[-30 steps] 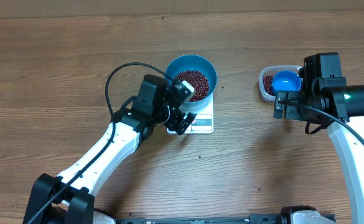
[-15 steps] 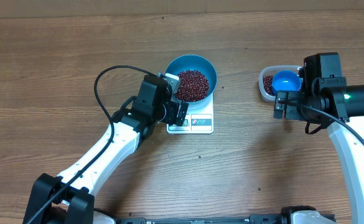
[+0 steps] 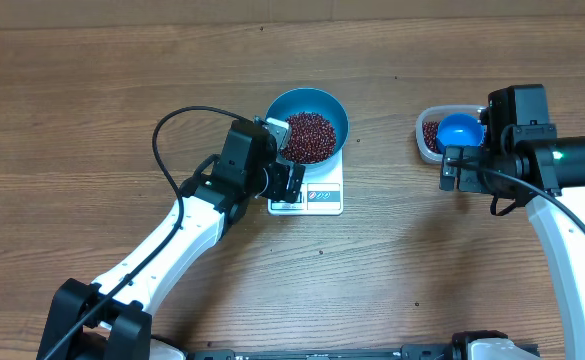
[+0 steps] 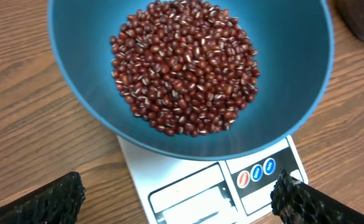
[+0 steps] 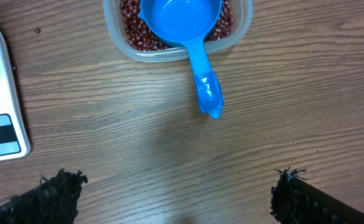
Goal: Scoop item into bowl and weigh 150g on scale
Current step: 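Hold the left gripper over the scale reading 150 g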
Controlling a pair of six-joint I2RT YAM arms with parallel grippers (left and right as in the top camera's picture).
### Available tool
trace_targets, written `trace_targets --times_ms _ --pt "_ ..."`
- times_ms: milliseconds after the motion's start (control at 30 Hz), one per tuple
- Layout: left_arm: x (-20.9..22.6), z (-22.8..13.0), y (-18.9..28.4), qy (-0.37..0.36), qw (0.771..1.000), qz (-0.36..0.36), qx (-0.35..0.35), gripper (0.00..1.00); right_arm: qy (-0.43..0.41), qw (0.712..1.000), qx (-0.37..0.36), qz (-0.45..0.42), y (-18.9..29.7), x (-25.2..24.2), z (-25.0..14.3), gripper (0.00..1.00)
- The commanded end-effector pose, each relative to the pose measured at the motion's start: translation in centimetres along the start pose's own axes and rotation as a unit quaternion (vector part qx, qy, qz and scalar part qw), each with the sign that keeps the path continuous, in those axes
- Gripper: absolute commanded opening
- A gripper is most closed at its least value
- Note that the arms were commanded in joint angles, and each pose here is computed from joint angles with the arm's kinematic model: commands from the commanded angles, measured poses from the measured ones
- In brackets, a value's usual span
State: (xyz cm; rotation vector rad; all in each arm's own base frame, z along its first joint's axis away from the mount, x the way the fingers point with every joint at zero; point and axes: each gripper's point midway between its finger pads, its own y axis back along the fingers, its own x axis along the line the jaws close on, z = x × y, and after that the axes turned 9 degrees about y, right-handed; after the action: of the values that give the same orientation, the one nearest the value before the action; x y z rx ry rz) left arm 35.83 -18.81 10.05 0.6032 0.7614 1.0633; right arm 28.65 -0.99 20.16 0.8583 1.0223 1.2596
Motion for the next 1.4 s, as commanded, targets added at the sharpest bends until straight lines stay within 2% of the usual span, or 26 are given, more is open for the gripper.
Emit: trace_targets --times_ms 0,367,567,867,1367 --pt "-0.9 0.1 0.4 0.004 1.0 -0.022 -0.002 0.99 0.005 1.0 -0.007 0.0 0.2 0.1 0.3 1.0" --pt "-1.6 -0.5 0.5 0.002 1.0 -0.027 0.007 1.0 0.005 1.0 -0.007 0.0 0.2 0.1 0.3 1.0" --pt "-3.1 -1.9 2.5 -0.012 0.999 -0.032 0.028 1.0 0.005 1.0 -0.007 0.0 0.2 0.1 0.3 1.0" --pt "-1.1 -6.5 5.5 0.042 0.992 0.055 0.103 0.99 0.005 1.0 -0.007 0.0 0.2 0.1 0.3 1.0" --pt "-1.1 -8.1 3.9 0.05 0.994 0.044 0.092 1.0 0.005 1.0 -0.007 0.0 0.2 0.1 0.3 1.0"
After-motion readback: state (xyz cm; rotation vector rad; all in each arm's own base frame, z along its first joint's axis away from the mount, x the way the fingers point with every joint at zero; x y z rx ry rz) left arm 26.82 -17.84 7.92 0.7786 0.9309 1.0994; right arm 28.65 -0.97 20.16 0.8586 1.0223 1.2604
